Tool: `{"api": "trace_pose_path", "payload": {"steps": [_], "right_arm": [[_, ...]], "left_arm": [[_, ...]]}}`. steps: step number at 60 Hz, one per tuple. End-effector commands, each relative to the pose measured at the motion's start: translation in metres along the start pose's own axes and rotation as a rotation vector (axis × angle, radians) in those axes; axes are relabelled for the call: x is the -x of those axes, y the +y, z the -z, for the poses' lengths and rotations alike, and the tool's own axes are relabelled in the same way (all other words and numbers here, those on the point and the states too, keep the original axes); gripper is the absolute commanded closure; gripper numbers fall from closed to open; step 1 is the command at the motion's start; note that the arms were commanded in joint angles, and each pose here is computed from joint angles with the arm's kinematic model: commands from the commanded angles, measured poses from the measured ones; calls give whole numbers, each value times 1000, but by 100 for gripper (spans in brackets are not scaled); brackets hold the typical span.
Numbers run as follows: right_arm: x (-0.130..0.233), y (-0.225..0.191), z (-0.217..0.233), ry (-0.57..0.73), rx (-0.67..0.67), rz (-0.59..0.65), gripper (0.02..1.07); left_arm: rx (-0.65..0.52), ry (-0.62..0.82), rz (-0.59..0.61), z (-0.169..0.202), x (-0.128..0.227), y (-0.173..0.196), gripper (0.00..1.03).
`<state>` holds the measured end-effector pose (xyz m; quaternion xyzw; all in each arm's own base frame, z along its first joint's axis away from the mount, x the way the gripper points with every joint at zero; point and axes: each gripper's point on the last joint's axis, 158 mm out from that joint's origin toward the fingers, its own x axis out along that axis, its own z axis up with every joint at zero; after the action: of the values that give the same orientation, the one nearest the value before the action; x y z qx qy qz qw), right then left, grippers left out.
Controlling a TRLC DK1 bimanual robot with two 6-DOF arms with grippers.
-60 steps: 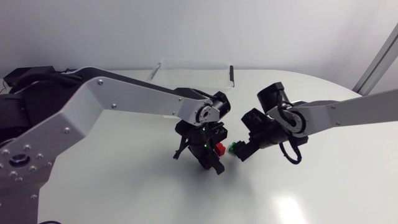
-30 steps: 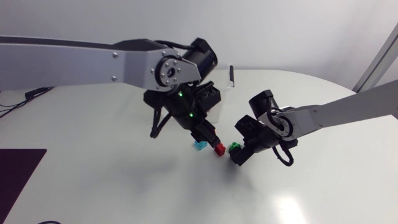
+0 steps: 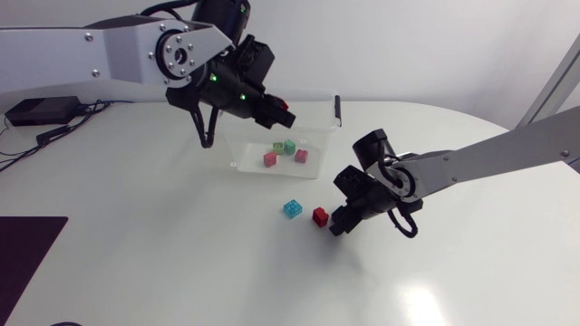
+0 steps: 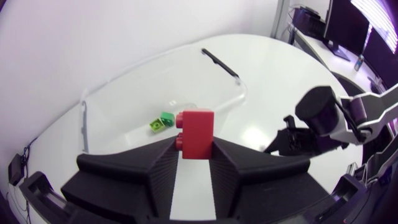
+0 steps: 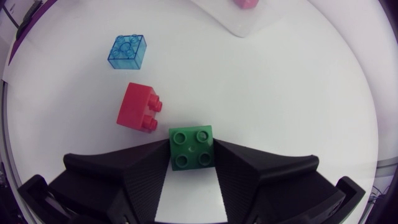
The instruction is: Place the duplo bricks in the container
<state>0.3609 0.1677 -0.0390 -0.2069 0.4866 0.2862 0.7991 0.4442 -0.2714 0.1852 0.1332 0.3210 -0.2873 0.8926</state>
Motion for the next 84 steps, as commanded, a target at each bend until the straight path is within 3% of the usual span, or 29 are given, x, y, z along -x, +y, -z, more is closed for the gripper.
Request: {"api": "trace_pose_path", "payload": {"steps": [1,14,18,30,42,60,72,84], "right_arm": [[10,-2,4,-5,2,15,71],[50,-11,-9,-59,-18,49,71],[68,-14,-20,-94,-31,65,71],[111,-11,-54,-172,-59,73,71],[147,-19,-94,-253,-105,98,71],[161,-39,-157,-330,-177,126,71],[143,-40,-187,-333,-189,119,71],[126,-41,-216,-341,-179,142,71]], "left_arm": [[57,-63,-40,-19,-3,18,87],[108,-139,-120,-36,-28,47,86],[107,-146,-149,-35,-41,56,79],[138,-165,-219,-35,-61,91,44],[148,-184,-230,-37,-49,95,23],[122,-278,-205,-46,35,66,20],[61,-227,-141,-7,60,33,20],[28,-133,-76,44,57,12,20]]}}
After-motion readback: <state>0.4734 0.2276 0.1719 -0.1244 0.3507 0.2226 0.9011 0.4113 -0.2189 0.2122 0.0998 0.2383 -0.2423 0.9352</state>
